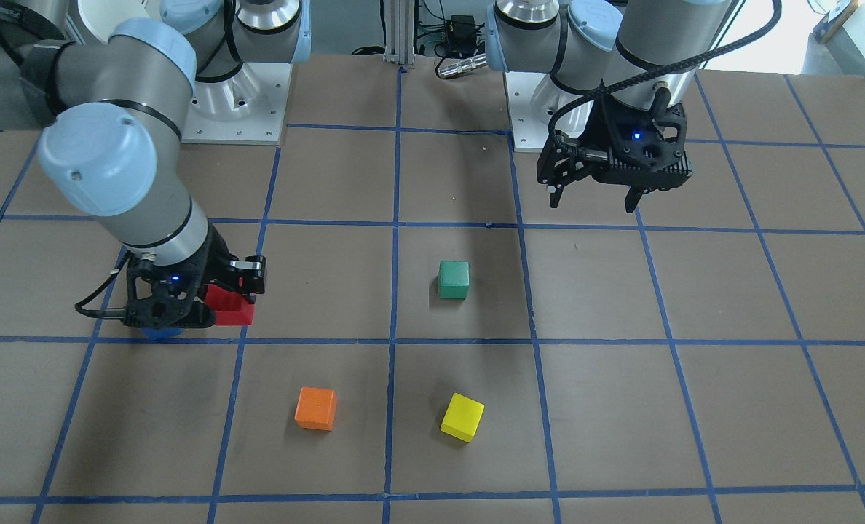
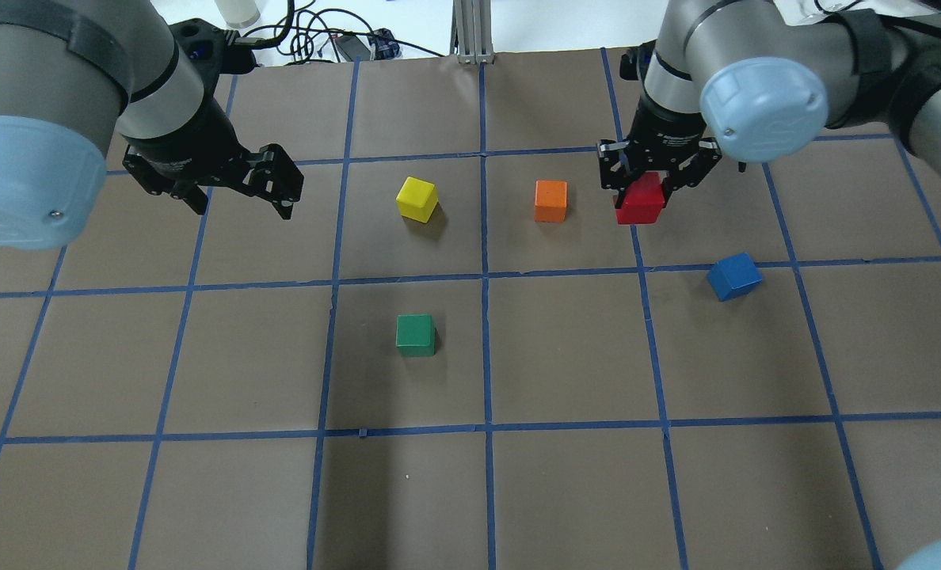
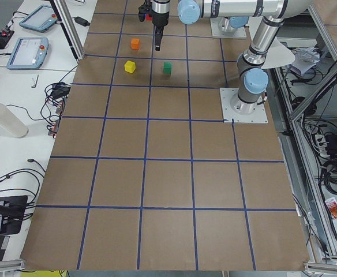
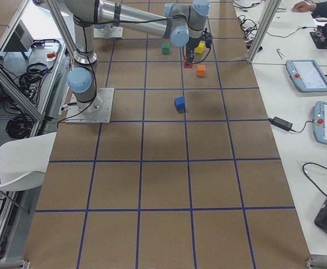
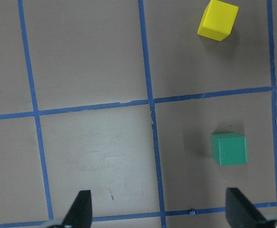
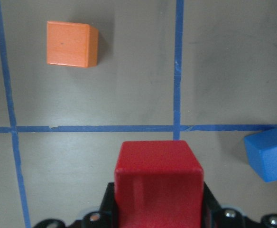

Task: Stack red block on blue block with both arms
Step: 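Lift the red cube with the right gripper toward the blue cube, then lower the held red cube onto the blue cube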

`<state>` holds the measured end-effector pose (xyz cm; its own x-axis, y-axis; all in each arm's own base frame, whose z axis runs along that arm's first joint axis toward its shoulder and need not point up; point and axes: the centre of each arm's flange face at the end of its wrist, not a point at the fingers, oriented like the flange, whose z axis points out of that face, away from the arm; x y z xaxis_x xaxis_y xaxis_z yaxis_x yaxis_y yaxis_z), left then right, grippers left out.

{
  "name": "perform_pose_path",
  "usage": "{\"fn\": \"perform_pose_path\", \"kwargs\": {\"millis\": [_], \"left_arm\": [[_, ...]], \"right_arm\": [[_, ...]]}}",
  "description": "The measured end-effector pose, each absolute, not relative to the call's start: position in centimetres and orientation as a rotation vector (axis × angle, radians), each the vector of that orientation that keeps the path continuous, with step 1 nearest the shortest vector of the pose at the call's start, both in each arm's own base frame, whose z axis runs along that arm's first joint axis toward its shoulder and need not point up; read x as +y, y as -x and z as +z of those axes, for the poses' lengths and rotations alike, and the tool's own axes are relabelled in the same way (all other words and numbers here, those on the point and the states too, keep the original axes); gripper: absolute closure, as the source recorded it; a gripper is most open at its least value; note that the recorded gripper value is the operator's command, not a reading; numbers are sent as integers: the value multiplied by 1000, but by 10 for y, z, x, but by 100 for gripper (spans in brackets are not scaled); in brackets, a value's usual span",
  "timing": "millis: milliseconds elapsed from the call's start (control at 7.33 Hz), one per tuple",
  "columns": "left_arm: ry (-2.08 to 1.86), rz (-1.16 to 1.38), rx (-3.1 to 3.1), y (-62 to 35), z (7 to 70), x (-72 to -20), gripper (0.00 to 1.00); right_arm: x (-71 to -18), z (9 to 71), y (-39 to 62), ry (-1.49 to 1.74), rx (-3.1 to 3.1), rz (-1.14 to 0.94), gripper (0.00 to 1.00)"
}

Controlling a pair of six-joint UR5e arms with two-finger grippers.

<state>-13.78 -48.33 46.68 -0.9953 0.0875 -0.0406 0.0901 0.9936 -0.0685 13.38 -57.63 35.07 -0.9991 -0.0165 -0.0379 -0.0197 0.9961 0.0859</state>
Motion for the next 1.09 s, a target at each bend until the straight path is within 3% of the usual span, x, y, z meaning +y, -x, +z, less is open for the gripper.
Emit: {"fn": "perform_pose_path", "kwargs": {"millis": [409, 1091], "left_arm": [[-136, -114, 3100, 137, 468, -484, 0], [-134, -117, 3100, 137, 469, -485, 0]], "right_arm": [[-568, 326, -44, 242, 3068, 160, 100], [-548, 279, -1, 387, 3111, 105, 100]]}}
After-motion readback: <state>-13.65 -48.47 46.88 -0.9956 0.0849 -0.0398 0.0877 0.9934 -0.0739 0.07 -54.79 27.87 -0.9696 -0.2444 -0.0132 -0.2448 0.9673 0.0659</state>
